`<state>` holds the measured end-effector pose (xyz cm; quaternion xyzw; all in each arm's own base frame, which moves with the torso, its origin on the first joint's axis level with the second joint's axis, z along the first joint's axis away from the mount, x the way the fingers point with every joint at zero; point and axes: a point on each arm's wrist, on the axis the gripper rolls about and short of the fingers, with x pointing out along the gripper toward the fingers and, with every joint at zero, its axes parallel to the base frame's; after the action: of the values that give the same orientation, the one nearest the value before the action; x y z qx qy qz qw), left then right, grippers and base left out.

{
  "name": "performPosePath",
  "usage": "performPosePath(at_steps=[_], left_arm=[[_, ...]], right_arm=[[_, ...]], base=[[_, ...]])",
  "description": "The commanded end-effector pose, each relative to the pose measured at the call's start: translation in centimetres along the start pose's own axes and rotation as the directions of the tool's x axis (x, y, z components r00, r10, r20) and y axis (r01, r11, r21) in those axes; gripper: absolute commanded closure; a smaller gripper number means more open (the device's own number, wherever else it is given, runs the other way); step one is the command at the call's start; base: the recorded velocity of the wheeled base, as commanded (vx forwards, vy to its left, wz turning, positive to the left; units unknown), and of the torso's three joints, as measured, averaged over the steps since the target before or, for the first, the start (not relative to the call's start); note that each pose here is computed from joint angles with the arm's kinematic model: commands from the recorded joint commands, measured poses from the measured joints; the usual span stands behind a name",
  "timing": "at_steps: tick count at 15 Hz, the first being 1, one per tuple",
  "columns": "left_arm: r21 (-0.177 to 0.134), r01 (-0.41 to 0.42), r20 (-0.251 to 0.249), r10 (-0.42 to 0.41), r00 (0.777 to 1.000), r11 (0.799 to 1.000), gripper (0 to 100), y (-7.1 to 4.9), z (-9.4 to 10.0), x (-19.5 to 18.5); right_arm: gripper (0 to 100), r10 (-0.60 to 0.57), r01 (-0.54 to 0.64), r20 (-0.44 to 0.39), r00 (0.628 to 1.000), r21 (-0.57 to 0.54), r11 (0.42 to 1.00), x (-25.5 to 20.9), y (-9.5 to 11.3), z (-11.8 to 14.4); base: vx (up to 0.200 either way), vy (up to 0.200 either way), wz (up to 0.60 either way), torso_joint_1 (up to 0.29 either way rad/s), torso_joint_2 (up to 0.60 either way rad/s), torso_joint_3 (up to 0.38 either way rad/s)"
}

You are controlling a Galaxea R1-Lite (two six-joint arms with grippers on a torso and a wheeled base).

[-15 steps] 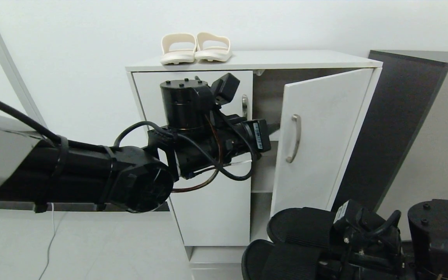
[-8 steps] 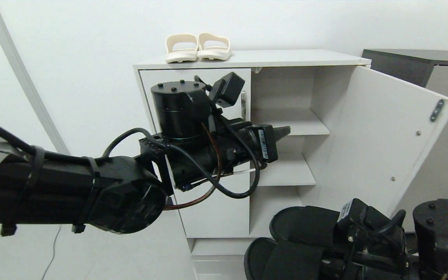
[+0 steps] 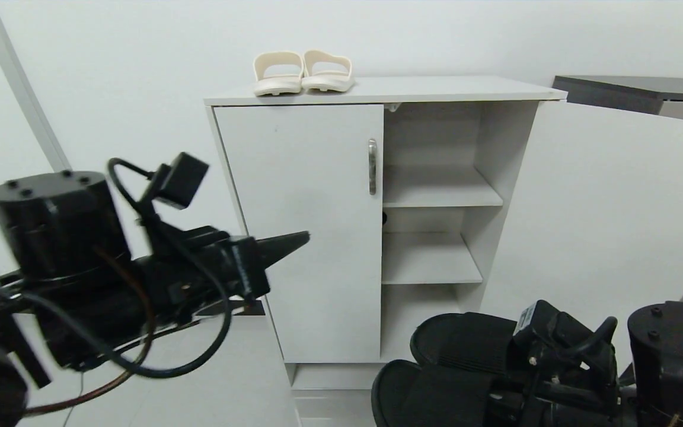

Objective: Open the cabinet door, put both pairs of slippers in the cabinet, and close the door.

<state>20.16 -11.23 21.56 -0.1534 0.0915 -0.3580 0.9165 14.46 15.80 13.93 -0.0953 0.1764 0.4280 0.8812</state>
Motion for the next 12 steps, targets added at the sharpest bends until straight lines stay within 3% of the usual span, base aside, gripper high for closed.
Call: performPosePath(at_steps=[1,3,5,7,8,9,10,12], left_arm=[[0.013,-0.055,0.081,0.054,0.995,0.998,100,-0.6,-1.8,-8.3],[0.017,-0.098,0.122,0.095,0.988,0.995,100,-1.1,-3.2,-12.2],[0.008,-0.159,0.130,0.157,0.979,0.987,100,-1.8,-3.9,-15.3],[0.024,-0.187,0.132,0.182,0.974,0.982,100,-2.6,-4.9,-17.7],[0.071,-0.233,0.142,0.221,0.965,0.970,100,-3.0,-6.3,-19.8],[0.092,-0.253,0.146,0.239,0.960,0.963,100,-3.1,-6.7,-20.5],[0.127,-0.332,0.168,0.310,0.936,0.935,100,-3.2,-7.8,-21.9],[0.124,-0.473,0.189,0.447,0.874,0.872,100,-3.0,-8.6,-22.6]], right_arm=[[100,-0.003,0.003,0.003,1.000,0.003,1.000,0.2,-0.1,0.2],[100,0.002,-0.002,-0.002,1.000,0.005,1.000,1.1,-0.1,0.4],[100,0.003,-0.003,0.018,1.000,0.002,1.000,2.0,-0.1,0.8],[100,0.006,-0.006,0.053,0.999,-0.005,1.000,2.5,0.1,1.1],[100,0.006,-0.005,0.064,0.998,-0.006,1.000,2.5,0.1,1.2],[100,0.006,-0.005,0.065,0.998,-0.006,1.000,2.5,0.1,1.2],[100,0.006,-0.005,0.064,0.998,-0.006,1.000,2.5,0.1,1.2],[100,0.007,-0.007,0.058,0.998,-0.006,1.000,2.6,0.1,1.1]], base=[[0.000,0.000,0.00,0.000,0.00,0.000],[0.000,0.000,0.00,0.000,0.00,0.000],[0.000,0.000,0.00,0.000,0.00,0.000],[0.000,0.000,0.00,0.000,0.00,0.000],[0.000,0.000,0.00,0.000,0.00,0.000],[0.000,0.000,0.00,0.000,0.00,0.000],[0.000,0.000,0.00,0.000,0.00,0.000],[0.000,0.000,0.00,0.000,0.00,0.000]])
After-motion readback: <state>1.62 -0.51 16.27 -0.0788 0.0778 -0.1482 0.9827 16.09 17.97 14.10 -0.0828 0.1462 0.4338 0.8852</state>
